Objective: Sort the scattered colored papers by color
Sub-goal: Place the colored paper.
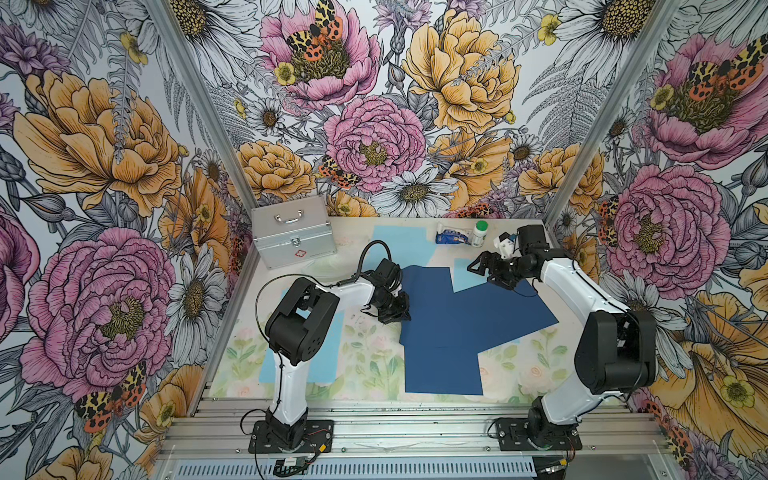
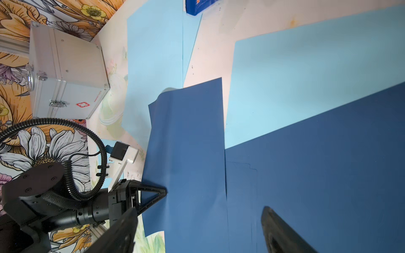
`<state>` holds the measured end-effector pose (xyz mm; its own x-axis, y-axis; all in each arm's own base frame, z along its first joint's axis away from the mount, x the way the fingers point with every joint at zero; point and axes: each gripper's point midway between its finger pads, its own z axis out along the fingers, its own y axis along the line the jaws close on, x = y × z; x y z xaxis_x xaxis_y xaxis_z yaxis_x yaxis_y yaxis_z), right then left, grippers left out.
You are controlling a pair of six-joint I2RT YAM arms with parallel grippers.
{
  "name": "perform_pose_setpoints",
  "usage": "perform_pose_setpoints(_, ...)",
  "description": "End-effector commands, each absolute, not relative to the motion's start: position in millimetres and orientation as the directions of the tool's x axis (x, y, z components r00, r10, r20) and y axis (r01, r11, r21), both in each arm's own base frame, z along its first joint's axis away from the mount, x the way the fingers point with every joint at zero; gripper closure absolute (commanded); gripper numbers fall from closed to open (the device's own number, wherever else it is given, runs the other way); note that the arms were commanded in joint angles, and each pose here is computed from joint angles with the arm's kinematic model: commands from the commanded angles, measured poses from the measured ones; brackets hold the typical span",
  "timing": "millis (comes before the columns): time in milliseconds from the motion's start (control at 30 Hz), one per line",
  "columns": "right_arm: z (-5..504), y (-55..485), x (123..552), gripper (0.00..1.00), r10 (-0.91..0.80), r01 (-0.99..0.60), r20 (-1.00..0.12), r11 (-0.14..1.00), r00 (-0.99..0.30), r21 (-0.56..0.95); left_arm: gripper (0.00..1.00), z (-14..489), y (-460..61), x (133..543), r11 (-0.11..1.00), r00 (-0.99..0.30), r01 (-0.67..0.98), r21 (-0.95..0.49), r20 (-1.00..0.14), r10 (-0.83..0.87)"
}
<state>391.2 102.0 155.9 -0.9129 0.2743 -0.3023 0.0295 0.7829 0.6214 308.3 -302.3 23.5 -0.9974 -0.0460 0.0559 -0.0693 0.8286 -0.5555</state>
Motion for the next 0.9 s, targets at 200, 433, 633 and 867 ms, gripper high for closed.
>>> perform_pose_setpoints(200, 174.3, 115.5, 394.1, 0.12, 0.261, -0.044, -0.362, 0.756, -0.895, 0.654, 1.0, 103.4, -349.0, 278.5, 0.739, -0.993, 0.113, -0.664, -0.046, 0.11)
perform_pose_setpoints(433, 165.0, 114.4, 372.6, 0.12, 0.258, -0.028, -0.35, 0.768, -0.901, 0.64, 1.0, 86.3, -363.5, 230.0, 0.763, -0.981, 0.16, -0.626, -0.014, 0.195)
perform_pose_setpoints(633, 148.2, 113.6, 348.2, 0.81, 0.261, 0.005, -0.333, 0.794, -0.906, 0.608, 1.0, 57.1, -339.6, 229.3, 0.832, -0.989, 0.128, -0.541, -0.004, 0.15)
perform_pose_setpoints(867, 103.6, 120.6, 320.5, 1.0, 0.235, 0.045, -0.276, 0.831, -0.932, 0.555, 1.0, 52.4, -345.0, 226.9, 0.833, -0.99, 0.127, -0.538, -0.011, 0.144)
